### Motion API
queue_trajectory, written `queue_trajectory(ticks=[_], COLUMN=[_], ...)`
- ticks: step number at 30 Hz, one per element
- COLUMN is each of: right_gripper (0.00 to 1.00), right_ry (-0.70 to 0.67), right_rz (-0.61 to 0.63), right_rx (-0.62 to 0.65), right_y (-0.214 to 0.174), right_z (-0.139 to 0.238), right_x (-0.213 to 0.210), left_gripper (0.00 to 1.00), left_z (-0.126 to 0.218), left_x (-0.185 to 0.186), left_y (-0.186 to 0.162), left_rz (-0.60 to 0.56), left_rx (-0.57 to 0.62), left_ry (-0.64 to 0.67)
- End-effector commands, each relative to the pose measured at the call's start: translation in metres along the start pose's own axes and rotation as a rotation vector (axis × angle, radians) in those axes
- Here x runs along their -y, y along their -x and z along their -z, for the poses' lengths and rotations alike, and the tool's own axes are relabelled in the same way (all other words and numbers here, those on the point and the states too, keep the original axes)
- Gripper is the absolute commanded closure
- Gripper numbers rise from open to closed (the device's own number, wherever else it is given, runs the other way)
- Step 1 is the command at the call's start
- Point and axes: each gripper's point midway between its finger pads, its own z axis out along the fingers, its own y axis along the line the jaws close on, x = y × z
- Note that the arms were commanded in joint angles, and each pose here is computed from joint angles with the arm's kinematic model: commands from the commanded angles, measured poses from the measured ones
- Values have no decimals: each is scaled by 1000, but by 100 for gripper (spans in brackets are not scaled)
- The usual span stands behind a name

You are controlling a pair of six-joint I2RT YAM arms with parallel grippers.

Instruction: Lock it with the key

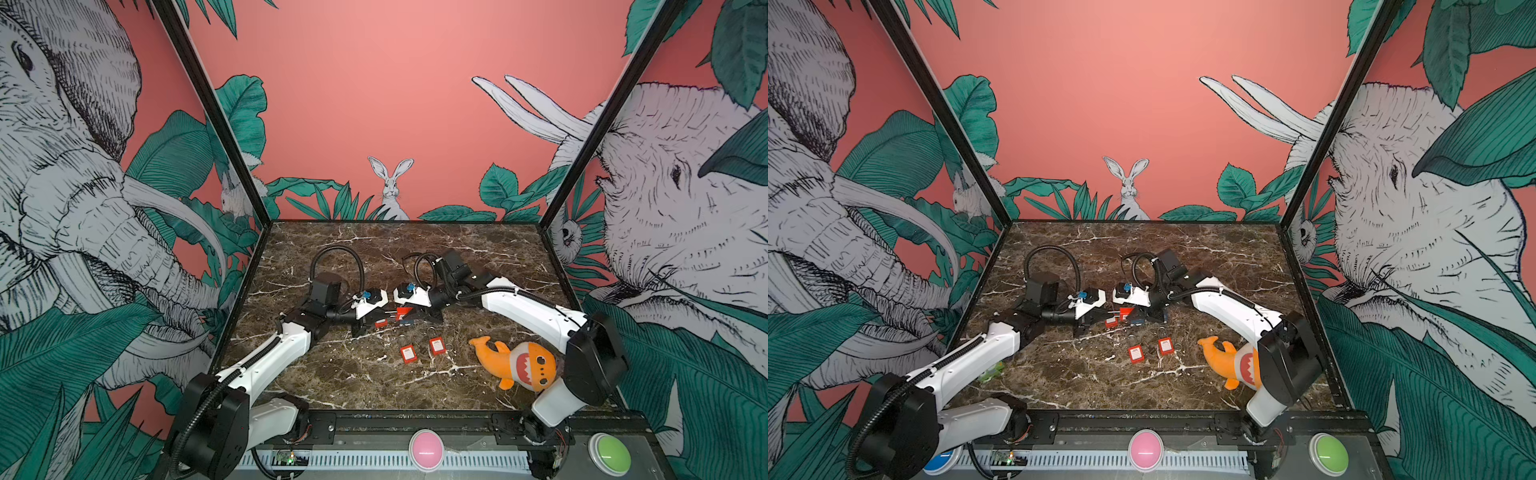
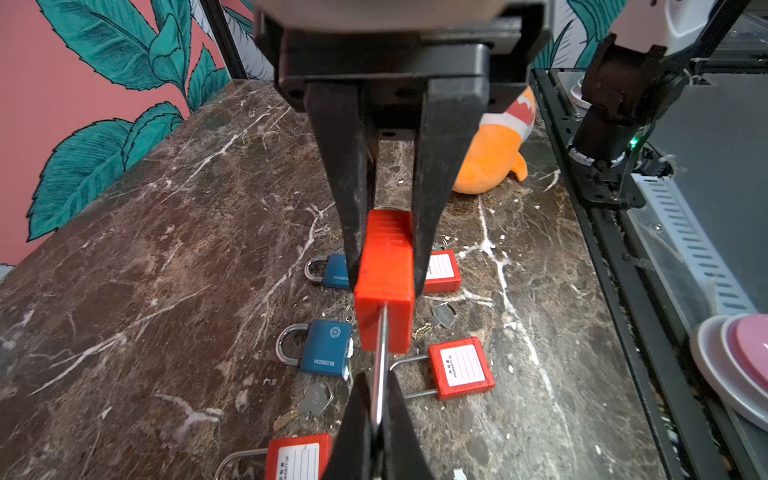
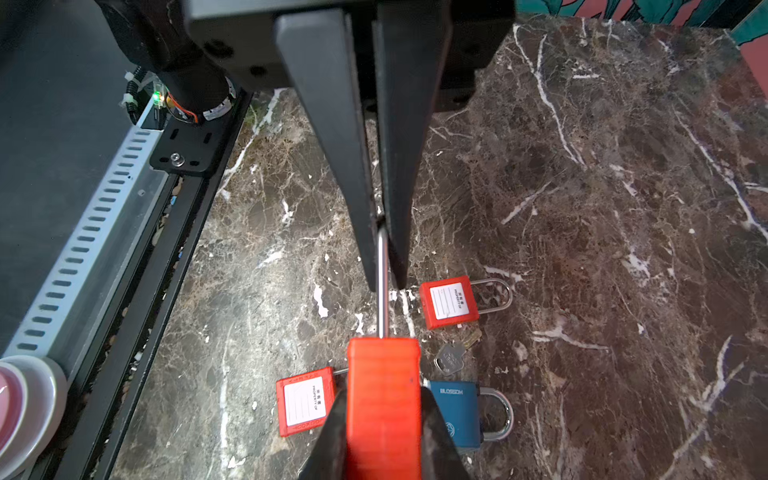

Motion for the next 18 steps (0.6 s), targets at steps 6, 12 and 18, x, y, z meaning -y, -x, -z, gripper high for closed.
queue_trajectory(ticks=[6,12,18], right_gripper=[87,87,74], right_ry=[-109,-138,-247], right_rz=[153,164,157], right_rx=[164,189,116], right_y=[44,57,40], right_z=[-1,2,18], right_x=[26,35,38], left_gripper=[100,100,100], left_z=[-17,-30,-34], left_x=[33,39,26], left_y=[27,24,25], left_rz=[22,-6,-41], left_rx=[122,100,78], left_ry=[-219,-239,-195])
